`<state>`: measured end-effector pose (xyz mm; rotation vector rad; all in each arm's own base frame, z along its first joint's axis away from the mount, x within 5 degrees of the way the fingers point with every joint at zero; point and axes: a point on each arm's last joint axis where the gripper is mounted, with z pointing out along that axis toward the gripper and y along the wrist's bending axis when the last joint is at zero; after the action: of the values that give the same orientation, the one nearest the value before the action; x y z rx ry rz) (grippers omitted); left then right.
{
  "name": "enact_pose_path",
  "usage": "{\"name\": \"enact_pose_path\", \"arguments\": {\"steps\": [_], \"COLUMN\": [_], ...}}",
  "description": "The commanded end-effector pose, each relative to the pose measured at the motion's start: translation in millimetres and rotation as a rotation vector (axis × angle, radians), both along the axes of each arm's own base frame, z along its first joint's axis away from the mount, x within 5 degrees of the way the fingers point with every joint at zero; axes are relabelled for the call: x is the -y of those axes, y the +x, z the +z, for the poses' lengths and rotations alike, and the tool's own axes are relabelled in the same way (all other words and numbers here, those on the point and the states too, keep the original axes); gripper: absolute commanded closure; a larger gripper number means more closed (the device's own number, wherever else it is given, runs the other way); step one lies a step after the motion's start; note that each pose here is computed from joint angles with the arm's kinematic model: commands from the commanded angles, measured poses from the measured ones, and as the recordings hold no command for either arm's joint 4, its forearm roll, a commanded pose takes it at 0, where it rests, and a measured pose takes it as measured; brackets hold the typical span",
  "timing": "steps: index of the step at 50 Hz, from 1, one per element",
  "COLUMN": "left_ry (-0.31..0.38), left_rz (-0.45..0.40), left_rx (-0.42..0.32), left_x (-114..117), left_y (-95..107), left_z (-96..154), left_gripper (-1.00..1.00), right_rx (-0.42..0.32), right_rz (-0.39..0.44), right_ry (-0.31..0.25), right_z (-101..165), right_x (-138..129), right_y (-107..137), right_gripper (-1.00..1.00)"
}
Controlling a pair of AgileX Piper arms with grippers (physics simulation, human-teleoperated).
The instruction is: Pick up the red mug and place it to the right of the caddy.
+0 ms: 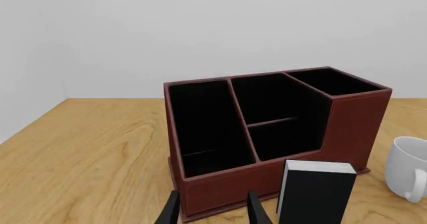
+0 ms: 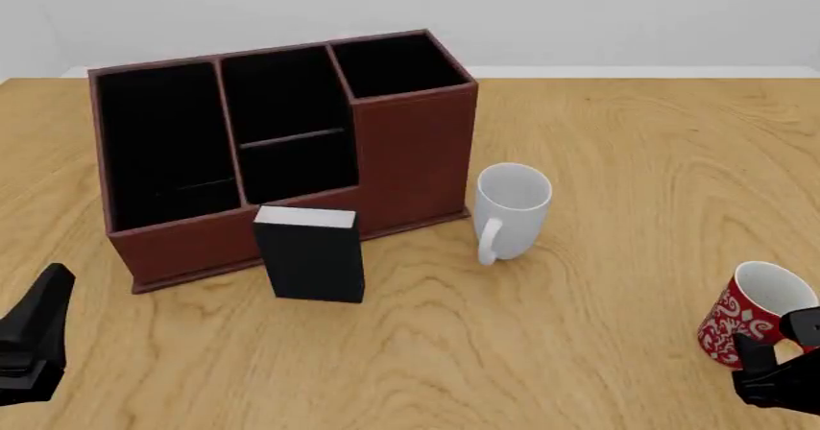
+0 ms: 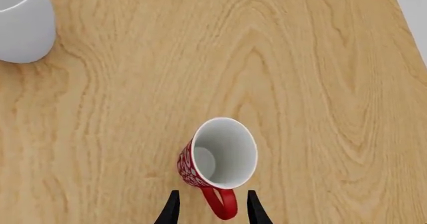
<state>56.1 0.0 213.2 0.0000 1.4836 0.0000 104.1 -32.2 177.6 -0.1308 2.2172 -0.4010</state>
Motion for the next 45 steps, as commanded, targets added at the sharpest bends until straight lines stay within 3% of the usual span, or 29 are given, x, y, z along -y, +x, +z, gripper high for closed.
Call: {"name": "enact_pose_path", "arguments": {"steps": [1, 32, 33, 45], "left_ry": [0.000, 0.000, 0.000, 0.000], "left_rz": [0.000, 0.000, 0.000, 0.000], "left_rx": [0.000, 0.000, 0.000, 0.000], "left_x": [0.0, 0.0, 0.0, 0.0], "left_y": [0.0, 0.0, 0.0, 0.0], "left_z": [0.0, 0.0, 0.0, 0.0], "left_gripper": [-1.00, -1.00, -1.00, -1.00], "right_rx": [-0.012, -0.013, -0.011, -0.009], "right_rz": [-0.004, -0.010, -0.012, -0.015], "right_ry": [0.002, 0.008, 0.007, 0.007], "right_z": [-5.3, -8.7, -8.2, -7.6], "right_x": [0.7, 1.4, 1.6, 1.7], "right_y": [0.5, 1.7, 1.6, 0.8], "right_gripper": [-1.00, -1.00, 1.00, 1.00]}}
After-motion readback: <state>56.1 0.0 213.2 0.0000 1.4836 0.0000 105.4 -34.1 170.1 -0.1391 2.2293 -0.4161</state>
